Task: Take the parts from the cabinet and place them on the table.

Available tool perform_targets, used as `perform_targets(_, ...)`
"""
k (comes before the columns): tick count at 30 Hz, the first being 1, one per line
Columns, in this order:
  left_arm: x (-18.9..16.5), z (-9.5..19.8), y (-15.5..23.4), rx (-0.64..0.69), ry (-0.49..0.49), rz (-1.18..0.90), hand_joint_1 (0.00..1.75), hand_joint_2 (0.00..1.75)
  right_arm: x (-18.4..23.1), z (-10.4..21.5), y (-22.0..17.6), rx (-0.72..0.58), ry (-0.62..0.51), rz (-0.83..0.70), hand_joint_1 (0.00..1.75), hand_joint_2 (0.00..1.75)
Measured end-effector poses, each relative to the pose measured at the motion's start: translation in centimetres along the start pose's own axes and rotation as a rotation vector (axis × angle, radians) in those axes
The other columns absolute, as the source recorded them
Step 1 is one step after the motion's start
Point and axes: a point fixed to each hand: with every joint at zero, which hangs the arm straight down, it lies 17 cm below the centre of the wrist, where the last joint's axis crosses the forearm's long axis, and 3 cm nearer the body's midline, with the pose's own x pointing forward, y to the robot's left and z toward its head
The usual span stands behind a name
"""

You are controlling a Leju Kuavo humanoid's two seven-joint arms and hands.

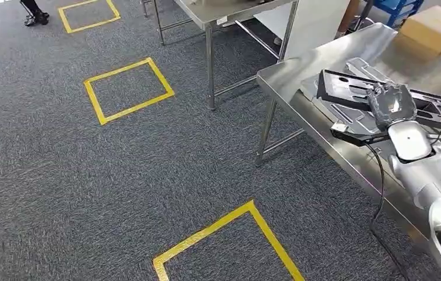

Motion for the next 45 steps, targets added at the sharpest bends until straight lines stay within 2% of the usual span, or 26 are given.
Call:
perform_targets(12, -0.1, 0.0, 0.1, 0.006, 0.008, 0.007, 0.00, 1.75, 1.8, -0.2, -0.2, -0.003, -0.045, -0.007, 1.75, 1.75)
perform_targets(45, -0.3, 0.0, 0.2, -0.004, 0.008, 0.039, 0.00, 1.75, 4.6, -1.5, -1.7, -0.017, -0.066, -0.034, 1.75, 1.75)
